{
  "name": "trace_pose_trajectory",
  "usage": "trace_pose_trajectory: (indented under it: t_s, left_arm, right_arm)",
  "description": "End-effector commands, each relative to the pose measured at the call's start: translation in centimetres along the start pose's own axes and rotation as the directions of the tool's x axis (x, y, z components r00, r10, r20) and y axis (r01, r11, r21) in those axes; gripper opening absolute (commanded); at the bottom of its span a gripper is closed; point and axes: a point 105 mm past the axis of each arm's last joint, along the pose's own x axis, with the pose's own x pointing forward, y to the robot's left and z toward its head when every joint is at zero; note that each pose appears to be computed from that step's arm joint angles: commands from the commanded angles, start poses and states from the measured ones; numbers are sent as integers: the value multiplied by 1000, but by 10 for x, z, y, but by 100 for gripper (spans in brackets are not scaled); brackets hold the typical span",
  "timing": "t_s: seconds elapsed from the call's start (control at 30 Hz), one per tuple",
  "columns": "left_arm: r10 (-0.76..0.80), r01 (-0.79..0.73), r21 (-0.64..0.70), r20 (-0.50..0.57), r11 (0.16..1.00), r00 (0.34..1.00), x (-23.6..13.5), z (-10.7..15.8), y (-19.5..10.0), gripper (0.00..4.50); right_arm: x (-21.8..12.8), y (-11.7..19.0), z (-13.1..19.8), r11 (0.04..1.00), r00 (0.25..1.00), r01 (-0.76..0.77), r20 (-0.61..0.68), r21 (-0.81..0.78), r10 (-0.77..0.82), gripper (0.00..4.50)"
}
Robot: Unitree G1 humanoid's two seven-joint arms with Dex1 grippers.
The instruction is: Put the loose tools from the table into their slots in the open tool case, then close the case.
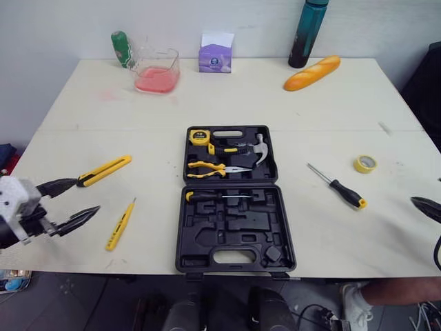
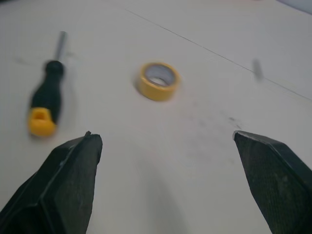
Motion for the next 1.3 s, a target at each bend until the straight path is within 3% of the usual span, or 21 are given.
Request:
trace_pose_trajectory:
  t_s: [0.03, 0.13, 0.3, 0.5, 0.97, 1.3]
  left_arm:
    - [-297, 296, 53, 15, 954, 955, 32, 30, -48, 444]
    - [-420, 412, 142, 28, 900, 907, 49, 54, -65, 444]
    - [-584, 565, 165, 102, 809, 806, 71, 85, -102, 444]
    - [-622, 601, 164, 238, 783, 746, 86, 116, -123, 444]
    - [-643, 633, 127, 223, 764, 732, 83, 110, -135, 444]
    - [-648, 636, 129, 195, 761, 736, 79, 105, -135, 444]
  right_arm:
    - [15, 16, 11, 998, 990, -56, -132, 18, 58, 450]
    - [28, 41, 26, 984, 976, -170, -125, 57, 176, 450]
    - [40, 60, 17, 971, 945, -227, -226, 69, 237, 450]
    - [68, 70, 17, 976, 941, -218, -261, 23, 216, 450]
    - [103, 89, 36, 979, 948, -197, -243, 56, 205, 450]
    - [83, 75, 22, 989, 943, -109, -304, 101, 135, 450]
